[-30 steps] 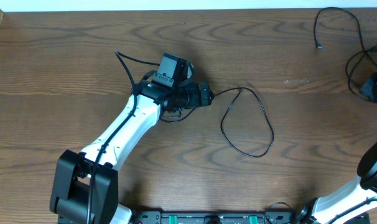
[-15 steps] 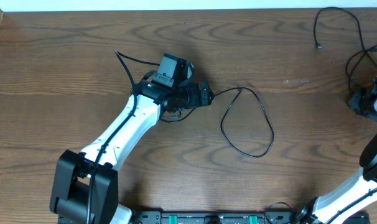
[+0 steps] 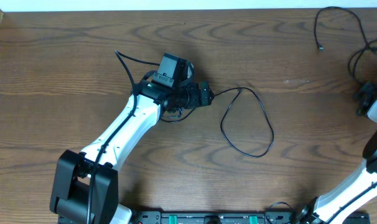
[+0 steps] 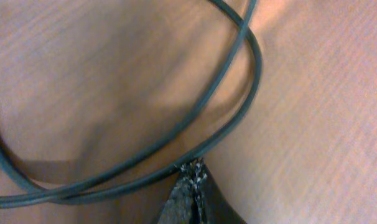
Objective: Untangle cables
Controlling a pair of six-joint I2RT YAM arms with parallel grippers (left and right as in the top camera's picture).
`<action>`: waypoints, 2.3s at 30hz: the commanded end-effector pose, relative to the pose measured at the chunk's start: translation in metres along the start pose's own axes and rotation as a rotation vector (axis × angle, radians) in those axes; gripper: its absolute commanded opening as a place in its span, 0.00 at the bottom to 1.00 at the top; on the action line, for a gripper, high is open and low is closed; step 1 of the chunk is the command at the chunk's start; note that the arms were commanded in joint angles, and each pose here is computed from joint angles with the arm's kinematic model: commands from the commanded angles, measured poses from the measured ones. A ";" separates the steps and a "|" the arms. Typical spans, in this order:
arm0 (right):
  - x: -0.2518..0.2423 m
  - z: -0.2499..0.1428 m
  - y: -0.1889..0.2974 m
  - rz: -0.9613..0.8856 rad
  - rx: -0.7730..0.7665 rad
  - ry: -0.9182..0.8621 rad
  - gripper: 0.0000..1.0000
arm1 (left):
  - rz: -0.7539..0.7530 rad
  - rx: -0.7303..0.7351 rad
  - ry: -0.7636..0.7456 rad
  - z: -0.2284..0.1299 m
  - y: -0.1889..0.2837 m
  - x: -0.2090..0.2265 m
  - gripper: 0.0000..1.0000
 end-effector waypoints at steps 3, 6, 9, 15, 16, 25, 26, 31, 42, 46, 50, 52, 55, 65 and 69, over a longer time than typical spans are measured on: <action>0.026 -0.049 -0.061 0.059 0.111 0.008 0.01 | 0.003 -0.024 -0.008 0.005 0.006 -0.001 0.98; 0.042 -0.039 -0.090 0.065 0.133 0.007 0.01 | 0.002 -0.024 -0.008 0.005 0.006 -0.001 0.98; 0.057 -0.020 -0.112 0.076 0.149 -0.038 0.01 | 0.002 -0.024 -0.009 0.005 0.006 -0.001 0.98; 0.089 0.064 -0.114 0.176 0.037 -0.079 0.01 | 0.002 -0.024 -0.008 0.005 0.006 -0.001 0.98; 0.093 0.082 -0.109 0.185 0.003 -0.082 0.01 | 0.002 -0.024 -0.009 0.005 0.006 -0.001 0.98; 0.104 0.201 -0.017 0.247 -0.056 -0.042 0.01 | 0.003 -0.024 -0.008 0.005 0.006 -0.001 0.98; 0.102 0.214 0.001 0.248 -0.062 -0.040 0.06 | 0.003 -0.024 -0.008 0.005 0.006 -0.001 0.98; 0.086 0.257 0.093 0.250 -0.078 -0.038 0.24 | 0.002 -0.024 -0.008 0.005 0.006 -0.001 0.98; 0.077 0.261 0.300 0.494 -0.043 0.041 0.63 | 0.002 -0.024 -0.008 0.005 0.006 -0.001 0.98; 0.090 0.227 0.338 0.614 0.094 0.054 0.81 | -0.001 -0.022 -0.008 0.004 0.006 -0.002 0.98; 0.093 0.192 0.356 0.619 0.237 0.069 0.84 | 0.020 0.007 -0.008 -0.002 0.006 0.004 0.98; 0.095 0.181 0.363 0.617 0.279 0.087 0.84 | 0.022 -0.001 -0.040 0.001 0.010 0.007 0.98; 0.106 0.175 0.376 0.647 0.275 0.129 0.92 | 0.030 -0.027 -0.042 0.007 0.026 0.015 0.98; 0.129 0.165 0.403 0.640 0.243 0.209 0.99 | 0.139 -0.333 0.031 0.035 0.144 0.051 0.98; 0.151 0.152 0.413 0.675 0.266 0.256 0.99 | 0.167 -0.450 0.035 0.028 0.188 0.051 0.98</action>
Point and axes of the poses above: each gripper's point midway between its finger pads, its own y axis back along the fingers, its own x axis along the line the jaws close on, z = x × y, the point moved 2 cm from there along y, back along the fingers, and after that the axes turned 2 degrees about y, right-handed, at the moved point
